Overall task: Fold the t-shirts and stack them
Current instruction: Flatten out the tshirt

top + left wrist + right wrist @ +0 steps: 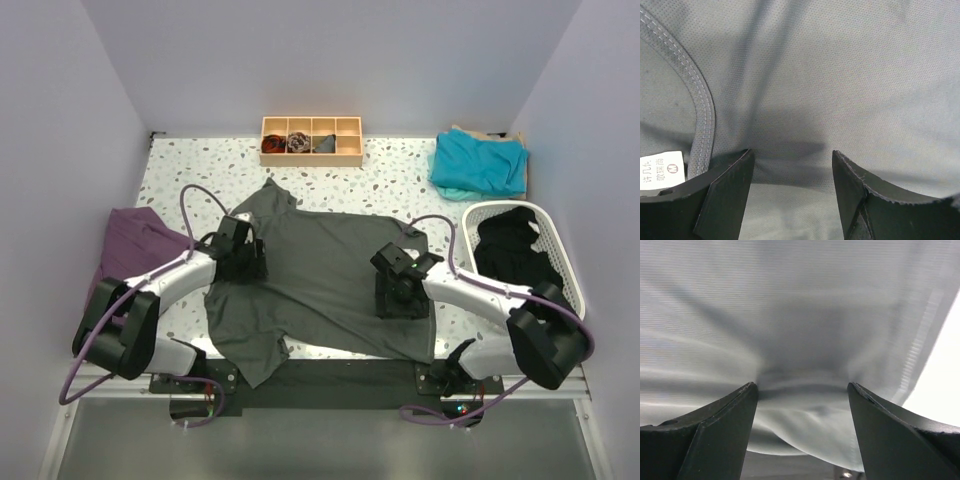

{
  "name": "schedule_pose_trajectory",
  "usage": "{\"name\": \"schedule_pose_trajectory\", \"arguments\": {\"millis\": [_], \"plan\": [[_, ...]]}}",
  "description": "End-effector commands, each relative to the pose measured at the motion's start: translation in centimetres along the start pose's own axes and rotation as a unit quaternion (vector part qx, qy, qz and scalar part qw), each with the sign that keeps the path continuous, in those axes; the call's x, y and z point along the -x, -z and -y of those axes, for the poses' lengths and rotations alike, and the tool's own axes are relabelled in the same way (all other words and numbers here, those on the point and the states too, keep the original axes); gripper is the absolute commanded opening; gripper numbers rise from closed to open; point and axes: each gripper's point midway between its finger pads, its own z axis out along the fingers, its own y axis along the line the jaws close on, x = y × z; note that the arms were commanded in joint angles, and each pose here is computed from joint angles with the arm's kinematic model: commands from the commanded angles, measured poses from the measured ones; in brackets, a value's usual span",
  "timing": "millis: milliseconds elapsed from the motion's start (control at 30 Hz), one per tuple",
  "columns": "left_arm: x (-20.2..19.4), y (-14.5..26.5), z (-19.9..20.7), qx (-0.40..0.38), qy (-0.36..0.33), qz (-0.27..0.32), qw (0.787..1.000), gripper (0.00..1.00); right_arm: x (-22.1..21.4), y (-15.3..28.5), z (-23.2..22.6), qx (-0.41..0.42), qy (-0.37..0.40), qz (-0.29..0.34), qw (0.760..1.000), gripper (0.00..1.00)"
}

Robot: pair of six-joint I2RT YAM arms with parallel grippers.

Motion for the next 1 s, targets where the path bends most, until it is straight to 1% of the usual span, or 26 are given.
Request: {"name": "schedule_pose_trajectory", "arguments": {"millis": [0, 67, 100, 133, 167, 233, 267, 300, 333, 367, 433, 467, 500, 533, 567, 600, 667, 700, 733, 767, 833, 933, 967], "plan": [[-1.1, 0.7, -1.0, 0.026, 0.008, -0.021, 0.999, 0.69, 2.1, 2.5, 0.7, -0.019, -0.012, 0.047, 0.999, 0.78], [-0.2, 1.1, -0.6, 0.021, 0.005, -0.008, 1.000, 0.68, 3.9, 3.5, 0.4, -0.010, -0.002, 0.086, 0.996, 0.79], [1.2, 1.6, 0.0, 0.015, 0.000, 0.010, 1.000, 0.68, 5.7, 4.7, 0.0, -0.008, -0.005, 0.117, 0.993, 0.79], [2.5, 2.2, 0.4, 0.010, -0.005, 0.030, 0.999, 0.68, 6.8, 5.3, -0.1, -0.012, 0.008, 0.136, 0.991, 0.80], [4.8, 3.1, 1.1, 0.004, -0.009, 0.061, 0.998, 0.69, 8.5, 5.9, 0.5, -0.033, 0.004, 0.169, 0.985, 0.86], [7.8, 4.1, 1.8, 0.004, -0.018, 0.099, 0.995, 0.73, 11.2, 7.1, 0.4, -0.040, 0.003, 0.202, 0.979, 0.89], [10.8, 5.3, 2.8, 0.000, -0.021, 0.136, 0.991, 0.74, 13.2, 7.3, 1.1, -0.037, -0.025, 0.217, 0.975, 0.91], [11.7, 5.1, 2.9, 0.010, -0.025, 0.135, 0.990, 0.77, 14.1, 6.9, 0.7, -0.015, -0.036, 0.208, 0.977, 0.91], [13.1, 5.4, 2.9, 0.020, -0.025, 0.148, 0.989, 0.83, 15.2, 6.7, 0.7, 0.005, -0.041, 0.210, 0.977, 0.91], [15.4, 6.2, 3.8, 0.014, -0.025, 0.172, 0.985, 0.87, 17.5, 6.5, 2.0, 0.016, -0.081, 0.224, 0.971, 0.91], [17.6, 5.2, 4.5, 0.001, -0.028, 0.189, 0.982, 0.93, 19.6, 6.2, 2.0, 0.041, -0.091, 0.228, 0.969, 0.91], [19.3, 5.1, 4.5, -0.005, -0.022, 0.205, 0.979, 0.93, 21.1, 6.1, 2.5, 0.046, -0.103, 0.240, 0.964, 0.90], [20.5, 4.0, 4.5, -0.010, -0.019, 0.212, 0.977, 0.93, 22.2, 5.7, 2.1, 0.049, -0.101, 0.239, 0.965, 0.90], [21.2, 3.6, 4.9, -0.028, -0.019, 0.216, 0.976, 0.94, 23.0, 5.6, 2.1, 0.049, -0.097, 0.240, 0.965, 0.90], [22.8, 3.5, 4.4, -0.034, -0.013, 0.228, 0.973, 0.95, 23.6, 5.5, 2.3, 0.047, -0.096, 0.237, 0.966, 0.90], [23.3, 2.2, 4.2, -0.036, -0.016, 0.224, 0.974, 0.95, 24.7, 5.8, 1.9, 0.050, -0.090, 0.245, 0.964, 0.90], [24.8, 1.4, 3.6, -0.037, -0.019, 0.229, 0.973, 0.95, 25.5, 4.6, 2.3, 0.044, -0.089, 0.231, 0.968, 0.90], [24.6, -0.2, 2.9, -0.031, -0.020, 0.213, 0.976, 0.95, 26.2, 4.6, 2.2, 0.052, -0.088, 0.234, 0.967, 0.90], [24.7, -0.8, 2.9, -0.039, -0.018, 0.206, 0.978, 0.94, 26.3, 3.8, 1.8, 0.063, -0.086, 0.224, 0.969, 0.89], [25.1, -1.1, 2.1, -0.038, -0.011, 0.203, 0.978, 0.94, 26.9, 3.7, 2.1, 0.064, -0.092, 0.227, 0.968, 0.89], [25.3, -2.5, 1.9, -0.051, -0.010, 0.205, 0.977, 0.94, 27.2, 2.5, 2.1, 0.068, -0.092, 0.218, 0.969, 0.89], [25.8, -4.2, 1.5, -0.071, -0.009, 0.201, 0.977, 0.94, 27.8, 1.9, 2.6, 0.071, -0.094, 0.210, 0.971, 0.88], [26.5, -4.3, 1.6, -0.075, -0.010, 0.206, 0.976, 0.93, 27.8, 1.4, 2.3, 0.080, -0.093, 0.197, 0.973, 0.87]]}}
